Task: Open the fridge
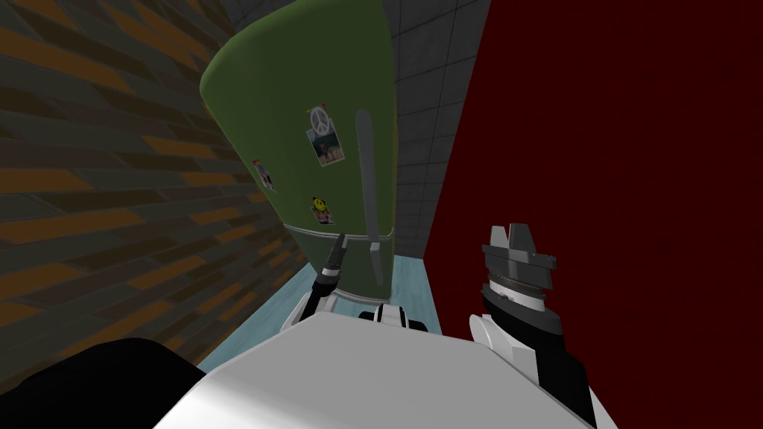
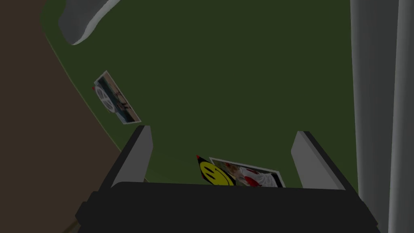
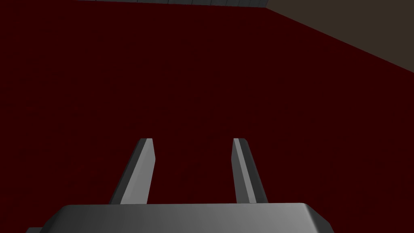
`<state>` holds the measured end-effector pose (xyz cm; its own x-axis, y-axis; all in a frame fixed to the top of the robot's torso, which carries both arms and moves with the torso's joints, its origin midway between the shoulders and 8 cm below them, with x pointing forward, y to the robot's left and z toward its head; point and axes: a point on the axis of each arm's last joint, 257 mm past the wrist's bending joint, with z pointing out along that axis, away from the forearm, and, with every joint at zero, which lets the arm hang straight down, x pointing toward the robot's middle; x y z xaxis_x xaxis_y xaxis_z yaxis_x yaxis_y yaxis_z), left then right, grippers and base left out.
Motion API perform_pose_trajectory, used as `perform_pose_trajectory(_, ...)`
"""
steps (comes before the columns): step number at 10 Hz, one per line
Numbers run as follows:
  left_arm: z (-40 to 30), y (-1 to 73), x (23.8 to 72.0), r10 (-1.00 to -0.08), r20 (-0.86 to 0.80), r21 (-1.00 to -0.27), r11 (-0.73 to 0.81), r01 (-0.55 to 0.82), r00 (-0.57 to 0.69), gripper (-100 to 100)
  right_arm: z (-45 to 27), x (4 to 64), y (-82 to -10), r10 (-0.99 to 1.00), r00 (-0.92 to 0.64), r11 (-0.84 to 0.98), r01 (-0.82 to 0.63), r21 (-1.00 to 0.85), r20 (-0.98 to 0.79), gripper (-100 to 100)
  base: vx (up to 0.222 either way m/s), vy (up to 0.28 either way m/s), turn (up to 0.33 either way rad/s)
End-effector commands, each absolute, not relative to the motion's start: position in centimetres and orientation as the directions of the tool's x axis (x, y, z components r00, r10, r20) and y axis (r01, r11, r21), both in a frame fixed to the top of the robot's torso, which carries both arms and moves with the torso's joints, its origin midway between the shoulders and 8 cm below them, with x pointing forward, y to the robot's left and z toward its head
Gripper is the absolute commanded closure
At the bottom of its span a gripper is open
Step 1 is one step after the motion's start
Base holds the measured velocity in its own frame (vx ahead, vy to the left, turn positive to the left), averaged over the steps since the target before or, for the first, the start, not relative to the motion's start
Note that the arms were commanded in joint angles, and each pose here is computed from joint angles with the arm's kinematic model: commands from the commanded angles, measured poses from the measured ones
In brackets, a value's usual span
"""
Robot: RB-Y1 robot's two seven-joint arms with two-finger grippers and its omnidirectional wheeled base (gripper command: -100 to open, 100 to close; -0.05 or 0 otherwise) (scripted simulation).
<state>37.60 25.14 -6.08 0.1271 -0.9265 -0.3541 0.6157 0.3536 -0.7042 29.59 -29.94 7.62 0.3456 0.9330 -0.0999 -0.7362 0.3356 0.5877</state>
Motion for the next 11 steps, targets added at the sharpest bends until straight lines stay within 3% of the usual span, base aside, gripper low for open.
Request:
perform_pose_trajectory(1, -7.4, 25.0, 38.0, -0.927, -0.354, -0.714, 0.353, 0.605, 0.123, -100, 7.6, 29.6, -29.9, 0.933, 0.346, 0.336, -0.736, 0.588, -0.100, 0, -0.005, -0.086, -0.012)
perform_pose_trajectory(11, -12.2, 23.4, 39.4, -0.958, -0.252, -0.773, 0.286, 0.566, 0.138, -100, 7.6, 29.6, -29.9, 0.933, 0.346, 0.336, -0.736, 0.588, -0.100, 0, -0.009, -0.091, -0.006)
